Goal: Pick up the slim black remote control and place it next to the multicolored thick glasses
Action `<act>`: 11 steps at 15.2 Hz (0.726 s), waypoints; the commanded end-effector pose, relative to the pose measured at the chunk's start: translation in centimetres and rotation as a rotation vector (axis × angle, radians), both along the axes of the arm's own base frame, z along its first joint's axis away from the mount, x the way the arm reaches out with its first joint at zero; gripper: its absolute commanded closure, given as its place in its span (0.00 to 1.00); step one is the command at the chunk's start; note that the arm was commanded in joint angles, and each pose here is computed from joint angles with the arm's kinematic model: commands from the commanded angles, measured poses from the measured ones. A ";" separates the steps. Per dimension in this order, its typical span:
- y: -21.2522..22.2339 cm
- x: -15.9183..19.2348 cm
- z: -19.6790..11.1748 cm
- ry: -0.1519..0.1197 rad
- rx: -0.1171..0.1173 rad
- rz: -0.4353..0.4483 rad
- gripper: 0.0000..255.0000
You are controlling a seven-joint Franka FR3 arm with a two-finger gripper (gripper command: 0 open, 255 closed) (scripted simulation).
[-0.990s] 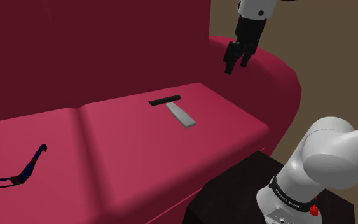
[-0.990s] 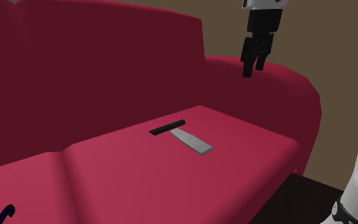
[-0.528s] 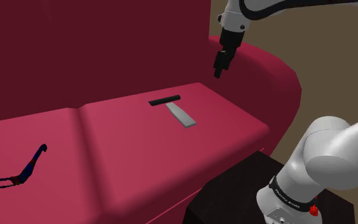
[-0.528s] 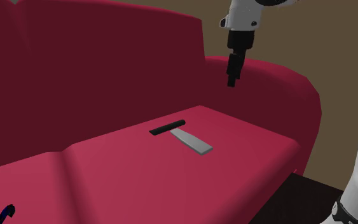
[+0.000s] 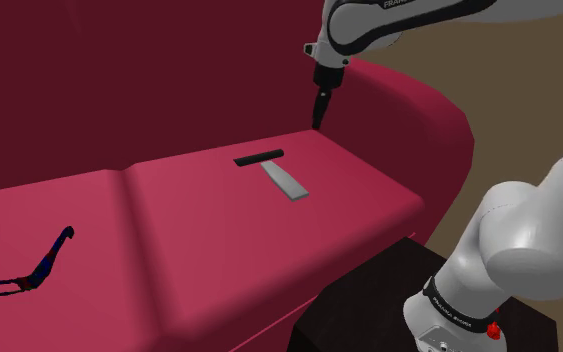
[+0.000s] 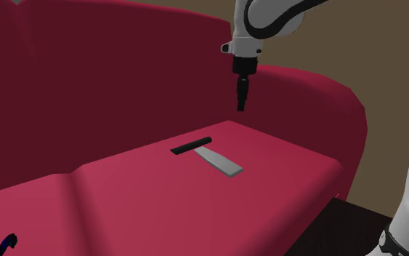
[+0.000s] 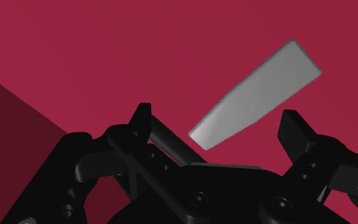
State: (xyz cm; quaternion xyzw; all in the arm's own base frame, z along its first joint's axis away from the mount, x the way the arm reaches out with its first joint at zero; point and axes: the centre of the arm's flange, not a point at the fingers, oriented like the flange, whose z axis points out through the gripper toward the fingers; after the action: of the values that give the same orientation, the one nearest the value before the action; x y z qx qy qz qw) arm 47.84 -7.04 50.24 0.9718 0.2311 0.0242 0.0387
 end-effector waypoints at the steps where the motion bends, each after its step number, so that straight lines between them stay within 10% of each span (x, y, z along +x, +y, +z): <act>1: -0.1 2.0 -1.7 0.006 0.000 0.084 0.00; 11: 2.1 12.8 -9.0 0.035 0.008 0.477 0.00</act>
State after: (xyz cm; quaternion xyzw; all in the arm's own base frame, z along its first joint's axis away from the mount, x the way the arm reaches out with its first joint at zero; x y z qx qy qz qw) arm 59.44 -5.15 42.11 0.8999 0.4349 0.0172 0.0256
